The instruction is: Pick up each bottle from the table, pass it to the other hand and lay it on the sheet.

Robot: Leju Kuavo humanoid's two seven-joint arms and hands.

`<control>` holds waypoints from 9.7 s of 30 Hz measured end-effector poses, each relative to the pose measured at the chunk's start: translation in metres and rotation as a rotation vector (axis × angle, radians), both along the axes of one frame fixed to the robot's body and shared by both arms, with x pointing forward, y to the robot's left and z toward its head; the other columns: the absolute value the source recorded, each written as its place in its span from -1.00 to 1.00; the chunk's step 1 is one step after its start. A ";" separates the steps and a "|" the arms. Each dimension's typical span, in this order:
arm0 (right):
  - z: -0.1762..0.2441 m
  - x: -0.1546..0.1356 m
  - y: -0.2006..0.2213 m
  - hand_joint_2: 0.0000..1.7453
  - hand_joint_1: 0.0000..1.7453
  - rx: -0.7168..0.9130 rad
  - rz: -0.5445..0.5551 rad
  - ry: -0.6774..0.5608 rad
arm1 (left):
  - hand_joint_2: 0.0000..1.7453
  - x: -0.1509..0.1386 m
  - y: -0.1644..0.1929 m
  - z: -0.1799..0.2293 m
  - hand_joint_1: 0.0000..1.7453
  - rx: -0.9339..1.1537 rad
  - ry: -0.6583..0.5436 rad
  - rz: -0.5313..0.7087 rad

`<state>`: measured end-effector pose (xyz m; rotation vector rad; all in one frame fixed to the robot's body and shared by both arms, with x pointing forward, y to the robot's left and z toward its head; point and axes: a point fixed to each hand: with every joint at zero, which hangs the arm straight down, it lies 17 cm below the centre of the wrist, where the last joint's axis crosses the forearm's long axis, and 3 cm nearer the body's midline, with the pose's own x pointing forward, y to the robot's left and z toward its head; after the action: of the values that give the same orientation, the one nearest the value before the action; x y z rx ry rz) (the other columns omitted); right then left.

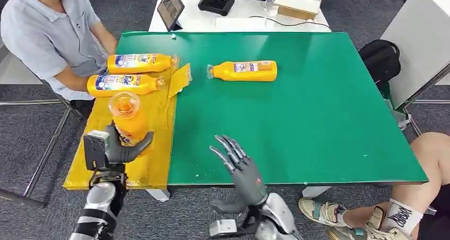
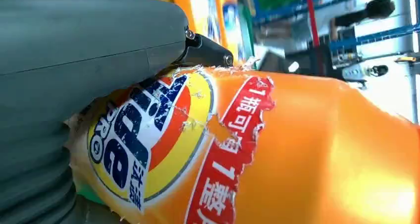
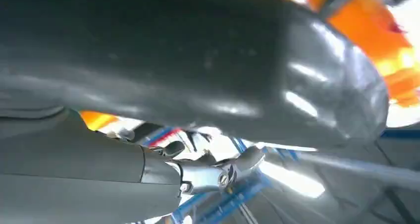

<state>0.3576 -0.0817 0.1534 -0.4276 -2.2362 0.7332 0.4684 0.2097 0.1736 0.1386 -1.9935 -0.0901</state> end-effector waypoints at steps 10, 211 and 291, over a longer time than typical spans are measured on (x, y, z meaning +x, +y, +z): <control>-0.040 -0.023 -0.045 -1.00 -1.00 0.041 -0.058 0.168 | 1.00 0.034 0.042 -0.005 1.00 0.630 -0.017 0.250; 0.083 0.066 -0.070 1.00 0.96 0.396 -0.086 -0.020 | 1.00 -0.121 -0.111 0.008 -1.00 -0.397 -0.048 -0.270; 0.004 0.019 0.042 -1.00 -1.00 0.386 0.014 0.189 | 1.00 -0.054 -0.042 0.018 1.00 0.026 -0.084 -0.092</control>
<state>0.3769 -0.0396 0.1571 -0.1459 -2.1363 0.3187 0.4139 0.1676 0.1919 0.0681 -2.0834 -0.1721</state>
